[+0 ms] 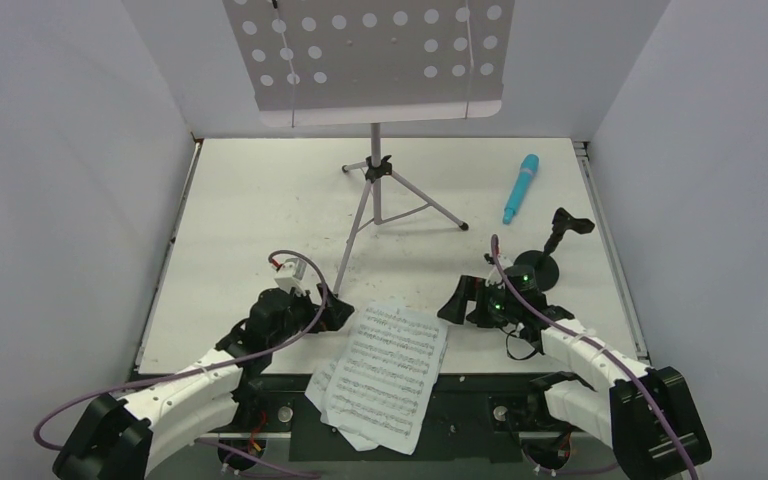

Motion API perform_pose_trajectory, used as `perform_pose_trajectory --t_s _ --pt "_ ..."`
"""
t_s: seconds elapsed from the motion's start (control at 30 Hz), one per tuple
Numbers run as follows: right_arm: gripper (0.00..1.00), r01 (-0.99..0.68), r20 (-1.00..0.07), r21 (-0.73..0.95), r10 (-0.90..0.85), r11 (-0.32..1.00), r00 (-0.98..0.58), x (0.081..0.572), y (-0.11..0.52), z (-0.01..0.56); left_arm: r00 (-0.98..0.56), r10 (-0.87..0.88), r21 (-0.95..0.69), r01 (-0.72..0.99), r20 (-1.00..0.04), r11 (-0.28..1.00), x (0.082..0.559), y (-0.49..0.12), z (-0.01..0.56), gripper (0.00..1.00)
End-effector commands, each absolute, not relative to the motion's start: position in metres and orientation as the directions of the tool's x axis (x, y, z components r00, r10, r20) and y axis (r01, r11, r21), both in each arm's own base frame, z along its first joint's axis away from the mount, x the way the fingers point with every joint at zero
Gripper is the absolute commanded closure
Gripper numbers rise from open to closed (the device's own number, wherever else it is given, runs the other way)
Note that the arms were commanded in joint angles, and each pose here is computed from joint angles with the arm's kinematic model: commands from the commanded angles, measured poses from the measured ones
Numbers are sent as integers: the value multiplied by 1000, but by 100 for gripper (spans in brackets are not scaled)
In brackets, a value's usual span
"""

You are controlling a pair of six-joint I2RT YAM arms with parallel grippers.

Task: Set up the instrument practice props

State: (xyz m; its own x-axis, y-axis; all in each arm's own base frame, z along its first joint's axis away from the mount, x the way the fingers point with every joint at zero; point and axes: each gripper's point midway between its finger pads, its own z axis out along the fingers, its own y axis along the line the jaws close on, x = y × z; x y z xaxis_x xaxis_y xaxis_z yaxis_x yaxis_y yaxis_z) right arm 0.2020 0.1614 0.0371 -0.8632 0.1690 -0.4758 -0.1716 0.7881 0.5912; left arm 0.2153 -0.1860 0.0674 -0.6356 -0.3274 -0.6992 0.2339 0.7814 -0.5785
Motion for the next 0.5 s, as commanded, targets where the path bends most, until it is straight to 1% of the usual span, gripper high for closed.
perform_pose_trajectory --t_s 0.0,0.13,0.23,0.37,0.47 --pt "3 -230 -466 665 155 710 -871 191 183 46 -695 -340 -675 282 -633 682 216 -211 96 4" --pt "12 -253 -466 670 130 698 -875 184 192 47 -754 -292 -704 300 -588 644 215 -221 97 4" --pt "19 -265 -471 666 117 697 -874 180 198 46 -797 -297 -737 252 -525 627 218 -223 93 4" --pt "33 -275 -483 667 120 692 -867 183 201 44 -839 -313 -779 191 -446 598 221 -225 87 3" --pt "38 -292 -497 671 121 682 -859 186 204 45 -855 -320 -801 167 -408 575 222 -226 85 3"
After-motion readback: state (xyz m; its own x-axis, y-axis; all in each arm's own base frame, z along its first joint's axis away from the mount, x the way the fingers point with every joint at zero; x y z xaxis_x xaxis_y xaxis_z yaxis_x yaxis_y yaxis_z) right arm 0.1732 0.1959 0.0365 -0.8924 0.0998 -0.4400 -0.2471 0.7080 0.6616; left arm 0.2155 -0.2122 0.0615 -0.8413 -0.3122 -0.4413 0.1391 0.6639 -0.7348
